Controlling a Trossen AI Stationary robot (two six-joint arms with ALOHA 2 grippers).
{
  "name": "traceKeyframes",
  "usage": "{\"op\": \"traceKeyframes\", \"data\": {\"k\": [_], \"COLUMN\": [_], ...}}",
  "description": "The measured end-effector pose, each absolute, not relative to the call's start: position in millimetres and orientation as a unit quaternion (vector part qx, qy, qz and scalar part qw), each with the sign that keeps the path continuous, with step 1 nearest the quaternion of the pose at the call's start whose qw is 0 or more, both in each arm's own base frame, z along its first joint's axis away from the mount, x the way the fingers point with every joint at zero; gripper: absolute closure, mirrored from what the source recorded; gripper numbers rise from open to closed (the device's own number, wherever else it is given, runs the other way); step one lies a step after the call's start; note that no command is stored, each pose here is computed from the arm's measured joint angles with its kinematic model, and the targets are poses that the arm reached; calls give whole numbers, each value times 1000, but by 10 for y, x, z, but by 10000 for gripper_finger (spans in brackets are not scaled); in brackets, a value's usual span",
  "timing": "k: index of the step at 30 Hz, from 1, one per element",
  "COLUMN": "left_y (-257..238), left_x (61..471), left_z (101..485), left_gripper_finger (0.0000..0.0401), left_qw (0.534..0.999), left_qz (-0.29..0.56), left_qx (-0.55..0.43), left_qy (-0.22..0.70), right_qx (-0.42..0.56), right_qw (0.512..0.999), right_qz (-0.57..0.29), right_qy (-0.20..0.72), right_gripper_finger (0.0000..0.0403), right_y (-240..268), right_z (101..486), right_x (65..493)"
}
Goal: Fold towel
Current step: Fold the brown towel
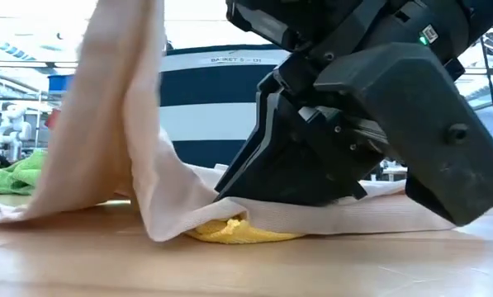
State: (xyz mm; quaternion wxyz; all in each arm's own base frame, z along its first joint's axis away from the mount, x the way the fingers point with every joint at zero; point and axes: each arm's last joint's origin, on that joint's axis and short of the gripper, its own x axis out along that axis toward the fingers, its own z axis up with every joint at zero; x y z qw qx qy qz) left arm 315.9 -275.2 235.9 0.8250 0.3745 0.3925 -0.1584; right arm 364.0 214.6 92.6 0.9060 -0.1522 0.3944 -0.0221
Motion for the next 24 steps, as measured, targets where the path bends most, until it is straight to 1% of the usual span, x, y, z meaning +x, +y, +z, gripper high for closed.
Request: {"op": "traceKeyframes", "data": {"k": [6, 12, 18, 24], "left_y": [-2529, -2395, -2235, -2013], "left_x": [3344, 3453, 3594, 3752], "left_z": [2356, 2359, 2372, 2300], "left_gripper_finger": [401, 401, 401, 401], "left_qw": [823, 817, 824, 840], "left_qz": [-154, -156, -161, -155], "left_qx": [367, 380, 365, 335], "left_qy": [406, 405, 402, 396], "right_qx": [-150, -158, -148, -141], "right_qw": [910, 916, 895, 896], "right_qz": [-7, -24, -49, -53], "right_qy": [387, 368, 418, 417], "right_gripper_finger": [277, 277, 277, 277], "right_y": [2265, 2390, 2351, 2405], "right_z": [1049, 1234, 1100, 1086], "right_x": [3546, 3404, 3314, 3269]}}
